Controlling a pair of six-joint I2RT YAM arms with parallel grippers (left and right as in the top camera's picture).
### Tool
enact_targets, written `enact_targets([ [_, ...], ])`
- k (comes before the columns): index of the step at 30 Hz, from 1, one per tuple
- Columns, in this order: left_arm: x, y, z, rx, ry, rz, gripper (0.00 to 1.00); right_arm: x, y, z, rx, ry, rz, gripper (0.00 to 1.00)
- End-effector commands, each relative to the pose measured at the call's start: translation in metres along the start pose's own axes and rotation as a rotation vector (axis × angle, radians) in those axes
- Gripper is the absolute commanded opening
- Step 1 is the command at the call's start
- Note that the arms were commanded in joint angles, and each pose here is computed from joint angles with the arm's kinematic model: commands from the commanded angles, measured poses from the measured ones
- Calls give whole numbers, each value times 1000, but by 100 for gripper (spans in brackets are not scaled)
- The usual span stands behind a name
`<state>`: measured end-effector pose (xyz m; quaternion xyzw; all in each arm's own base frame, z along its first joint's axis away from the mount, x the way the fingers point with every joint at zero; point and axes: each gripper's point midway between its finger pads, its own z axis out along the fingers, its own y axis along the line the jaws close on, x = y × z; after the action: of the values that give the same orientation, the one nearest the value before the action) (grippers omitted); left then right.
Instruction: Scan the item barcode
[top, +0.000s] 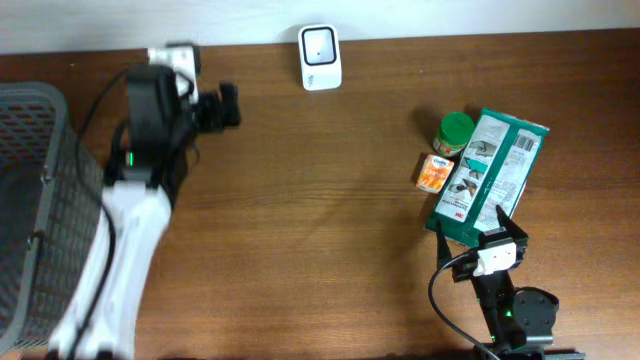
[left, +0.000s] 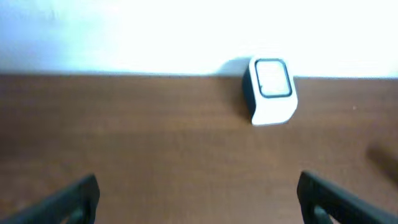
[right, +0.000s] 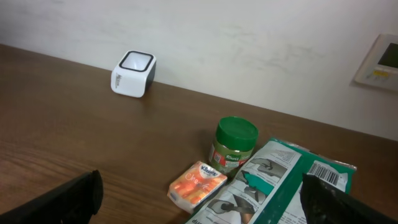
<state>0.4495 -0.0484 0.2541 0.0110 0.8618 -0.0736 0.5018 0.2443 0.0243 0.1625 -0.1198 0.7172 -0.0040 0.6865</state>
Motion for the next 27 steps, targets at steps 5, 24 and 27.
enact_targets([
  [5,64,-2,-72,24,-203,208,99,2,1,0,0,3,7,98],
  [24,178,18,-123,-61,-415,347,99,2,1,0,0,3,7,98],
  [27,185,20,-122,-69,-397,373,99,2,1,0,0,3,7,98],
])
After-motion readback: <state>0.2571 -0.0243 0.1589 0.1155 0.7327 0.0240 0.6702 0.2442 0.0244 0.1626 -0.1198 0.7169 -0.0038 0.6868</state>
